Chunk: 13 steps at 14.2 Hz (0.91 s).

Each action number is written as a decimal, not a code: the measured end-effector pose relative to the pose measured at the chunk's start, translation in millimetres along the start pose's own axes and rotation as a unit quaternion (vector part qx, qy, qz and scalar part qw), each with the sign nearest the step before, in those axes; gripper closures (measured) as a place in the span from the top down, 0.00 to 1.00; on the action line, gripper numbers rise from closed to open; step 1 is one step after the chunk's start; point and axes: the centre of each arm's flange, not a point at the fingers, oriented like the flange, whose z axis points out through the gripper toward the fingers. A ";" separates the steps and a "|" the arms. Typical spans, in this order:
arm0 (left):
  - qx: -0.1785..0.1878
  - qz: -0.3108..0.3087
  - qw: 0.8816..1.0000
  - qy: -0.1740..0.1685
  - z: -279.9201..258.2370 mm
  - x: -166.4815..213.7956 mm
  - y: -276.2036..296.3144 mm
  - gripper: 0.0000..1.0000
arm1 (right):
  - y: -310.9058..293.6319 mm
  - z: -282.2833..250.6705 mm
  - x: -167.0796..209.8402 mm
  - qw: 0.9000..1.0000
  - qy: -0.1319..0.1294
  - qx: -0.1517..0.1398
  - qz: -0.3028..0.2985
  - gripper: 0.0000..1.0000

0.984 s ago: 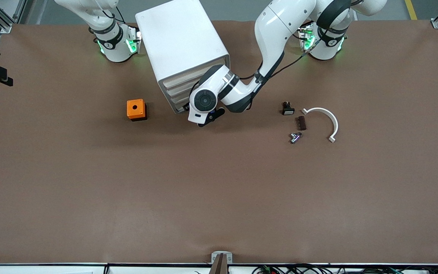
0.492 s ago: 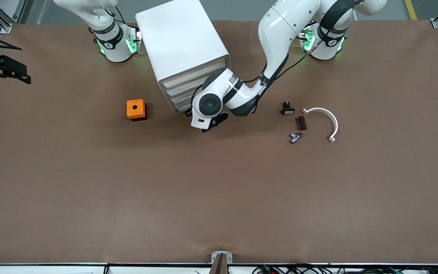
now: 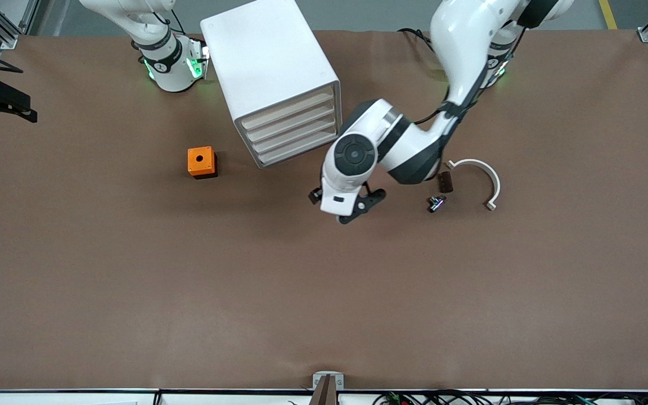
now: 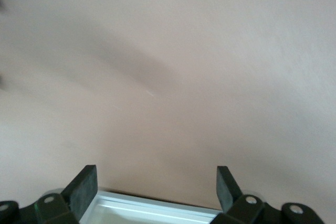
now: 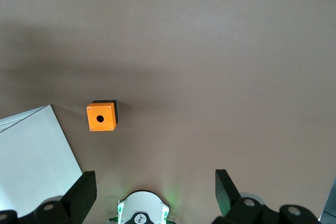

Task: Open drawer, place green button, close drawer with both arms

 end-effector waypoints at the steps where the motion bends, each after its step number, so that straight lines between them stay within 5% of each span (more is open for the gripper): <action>1: 0.019 0.015 1.000 0.009 -17.8 5.8 -13.9 1.00 | 0.3 1.0 -2.9 1.000 0.001 0.000 0.001 1.00; 5: 0.068 0.079 0.994 -0.010 -77.4 63.1 -84.4 1.00 | 3.4 3.5 -7.7 1.000 0.021 -0.002 0.004 1.00; 13: 0.064 0.193 0.978 -0.044 -194.9 128.0 -228.8 1.00 | 4.9 3.6 -11.5 0.998 0.057 0.014 0.008 1.00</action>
